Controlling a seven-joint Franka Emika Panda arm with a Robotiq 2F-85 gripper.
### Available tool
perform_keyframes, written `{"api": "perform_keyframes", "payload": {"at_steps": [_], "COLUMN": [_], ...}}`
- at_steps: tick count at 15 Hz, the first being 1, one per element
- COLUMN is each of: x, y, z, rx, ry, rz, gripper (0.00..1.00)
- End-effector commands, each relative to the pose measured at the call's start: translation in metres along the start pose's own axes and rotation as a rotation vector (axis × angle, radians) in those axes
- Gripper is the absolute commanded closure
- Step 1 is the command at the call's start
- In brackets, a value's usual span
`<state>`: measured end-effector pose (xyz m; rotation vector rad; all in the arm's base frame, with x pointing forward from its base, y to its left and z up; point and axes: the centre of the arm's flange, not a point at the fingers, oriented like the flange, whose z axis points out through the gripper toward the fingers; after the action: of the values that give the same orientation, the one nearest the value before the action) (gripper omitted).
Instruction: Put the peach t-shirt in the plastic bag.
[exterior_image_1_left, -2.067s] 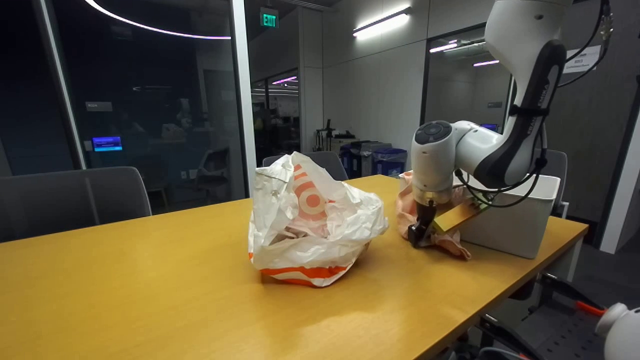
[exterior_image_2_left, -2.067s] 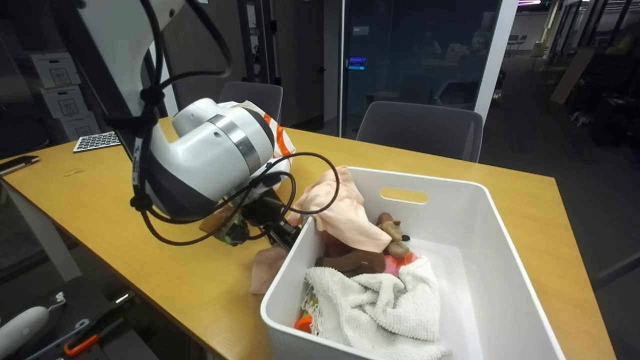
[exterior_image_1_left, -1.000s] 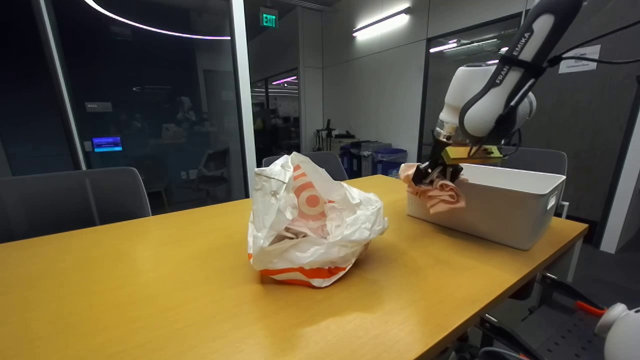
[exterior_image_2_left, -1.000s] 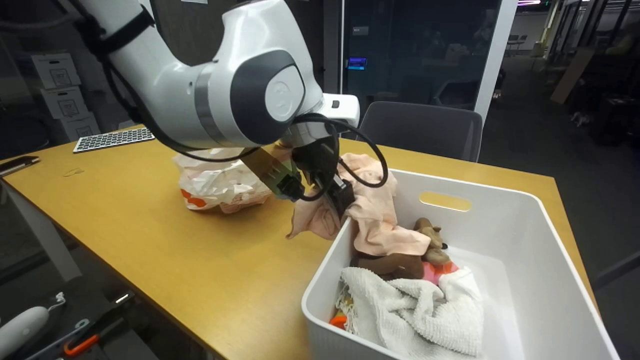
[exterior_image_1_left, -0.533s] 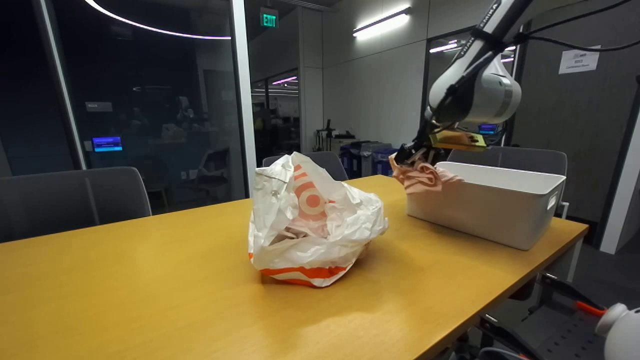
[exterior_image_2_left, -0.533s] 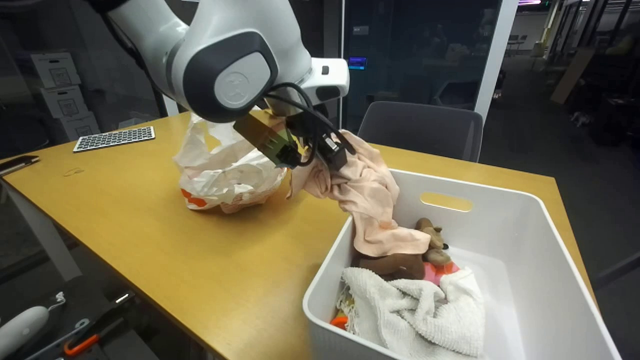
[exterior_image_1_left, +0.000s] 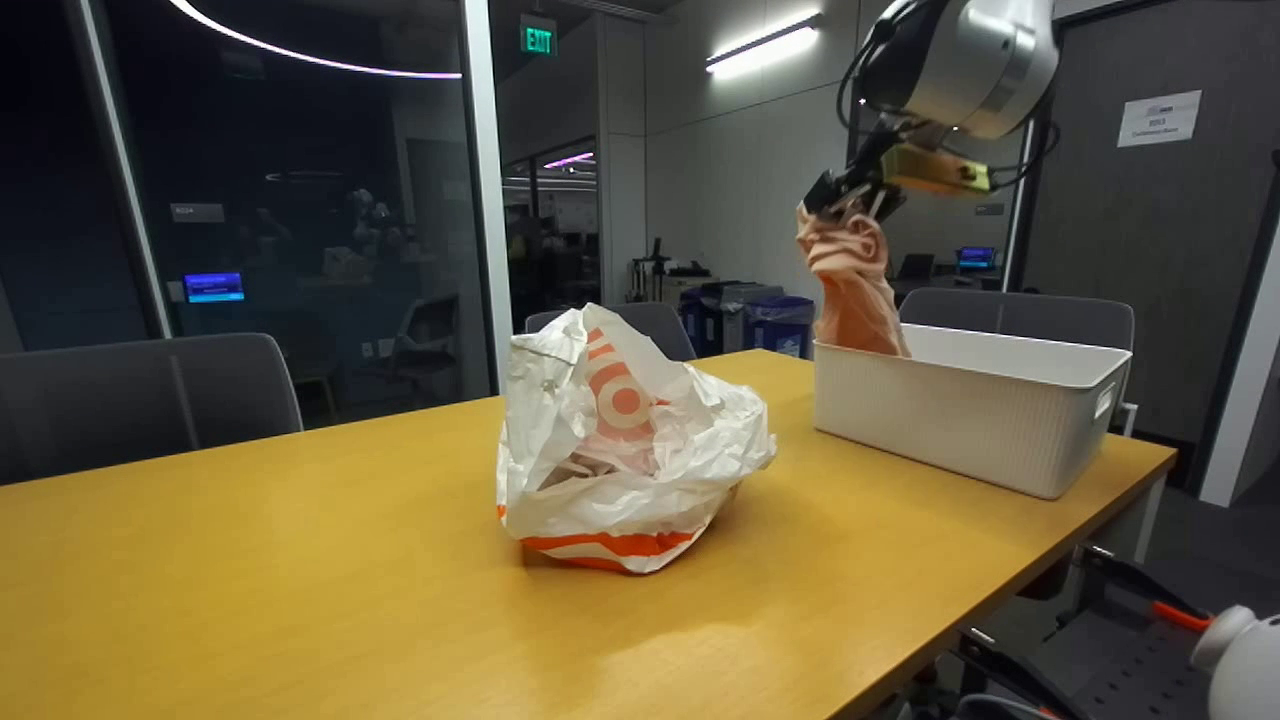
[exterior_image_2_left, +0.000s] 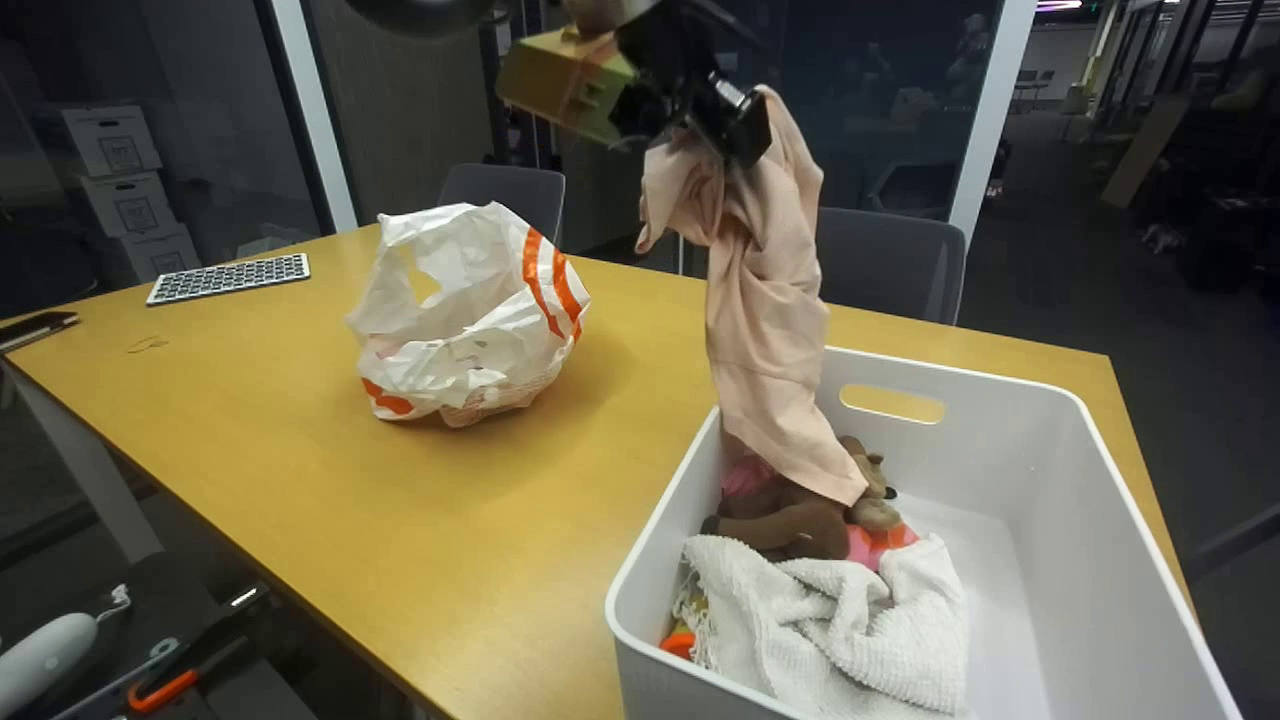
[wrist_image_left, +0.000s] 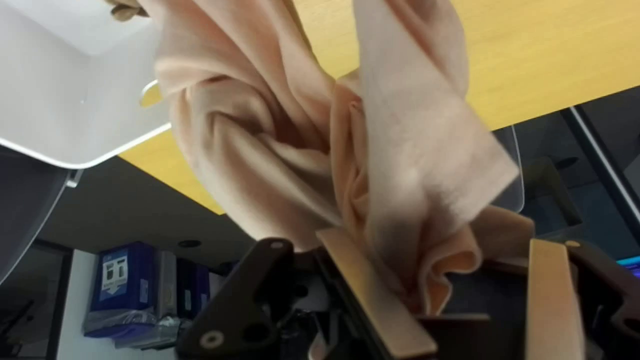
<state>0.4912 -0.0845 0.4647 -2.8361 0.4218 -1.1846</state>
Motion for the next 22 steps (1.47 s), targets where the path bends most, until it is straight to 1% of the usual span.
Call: {"api": "perform_keyframes", "payload": {"at_steps": [1, 3, 5, 8, 9, 11, 14, 16, 17, 20, 22], "x": [0.038, 0.034, 0.020, -0.011, -0.024, -0.042, -0.071, -0.094, -0.108, -0.147, -0.173], "y": [0.028, 0.012, -0.010, -0.047, -0.061, -0.085, -0.115, -0.135, -0.149, -0.189, -0.218], "z": [-0.081, -0.104, -0.127, -0.156, -0.173, -0.195, -0.229, -0.246, -0.251, -0.269, -0.281], "rx": [0.047, 0.089, 0.135, 0.252, 0.292, 0.360, 0.453, 0.510, 0.529, 0.585, 0.609], "ry": [-0.004, -0.027, -0.045, -0.072, -0.077, -0.080, -0.061, -0.028, -0.004, 0.009, 0.036], "rz": [-0.096, -0.201, -0.303, -0.418, -0.455, -0.542, -0.647, -0.695, -0.711, -0.787, -0.824], "gripper": [0.97, 0.98, 0.98, 0.97, 0.97, 0.97, 0.97, 0.97, 0.97, 0.98, 0.98]}}
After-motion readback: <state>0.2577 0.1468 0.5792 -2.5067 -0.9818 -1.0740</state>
